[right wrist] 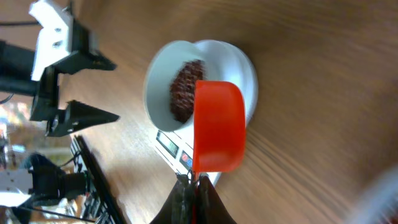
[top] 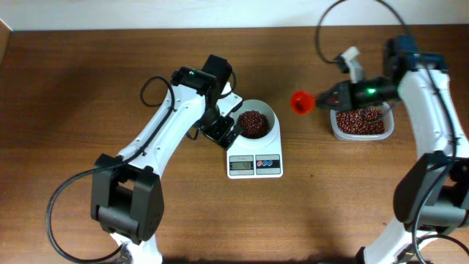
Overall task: Scoop item into bowl and weigh 50g on scale
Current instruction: 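Carry scoop with right gripper over the bowl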
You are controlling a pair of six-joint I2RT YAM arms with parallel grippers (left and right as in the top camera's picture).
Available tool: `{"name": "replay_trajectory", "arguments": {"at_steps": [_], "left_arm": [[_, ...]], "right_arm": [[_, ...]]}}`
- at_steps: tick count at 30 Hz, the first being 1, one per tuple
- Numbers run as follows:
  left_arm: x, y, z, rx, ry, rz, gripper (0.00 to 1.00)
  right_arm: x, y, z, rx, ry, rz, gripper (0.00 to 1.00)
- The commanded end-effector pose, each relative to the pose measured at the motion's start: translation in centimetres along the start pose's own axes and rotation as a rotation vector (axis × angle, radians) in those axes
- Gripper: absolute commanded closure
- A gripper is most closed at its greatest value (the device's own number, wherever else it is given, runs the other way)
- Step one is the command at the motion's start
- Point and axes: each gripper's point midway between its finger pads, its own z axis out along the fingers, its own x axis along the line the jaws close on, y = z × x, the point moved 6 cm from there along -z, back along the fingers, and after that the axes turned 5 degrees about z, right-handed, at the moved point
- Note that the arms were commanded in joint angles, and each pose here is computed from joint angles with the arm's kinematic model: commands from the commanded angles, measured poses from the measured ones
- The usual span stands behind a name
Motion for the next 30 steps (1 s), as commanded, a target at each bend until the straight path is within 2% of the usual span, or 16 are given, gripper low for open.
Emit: {"name": "replay_trajectory", "arguments": {"at_steps": [1, 4, 6, 14, 21, 27, 28, 30], "left_arm": [[-0.1, 0.1, 0.2, 0.004, -0.006, 0.008, 0.01], [-0.1, 0.1, 0.2, 0.004, -0.006, 0.008, 0.01], [-0.1, 0.1, 0.2, 0.004, -0.006, 0.008, 0.01], [-0.1, 0.1, 0.2, 0.004, -0.006, 0.008, 0.01], [-0.1, 0.1, 0.2, 0.004, -0.006, 0.008, 0.01], [-0.1, 0.1, 0.2, 0.004, -0.006, 0.008, 0.01], [-0.1, 0.1, 0.2, 0.004, -0.006, 0.008, 0.01], [-0.1, 0.1, 0.2, 0.004, -0.006, 0.008, 0.01]], "right_arm": [[4.6, 1.0, 3.2, 0.033, 0.059, -0.168, 0.96], [7.8, 1.1, 6.4, 0.074, 0.095, -0.283, 0.96], [7.8, 1.2, 7.5, 0.094, 0.004, -0.267, 0.96], [9.2, 2.5, 7.4, 0.095, -0.127, -0.325, 0.96], [11.5, 2.5, 8.5, 0.167, -0.485, -0.458, 0.96], [12.2, 2.9, 9.1, 0.137, -0.472, -0.467, 0.96], [12.5, 2.1, 9.3, 0.189, -0.46, -0.525, 0.96], [12.2, 2.4, 9.2, 0.178, -0.513, -0.524, 0.96]]}}
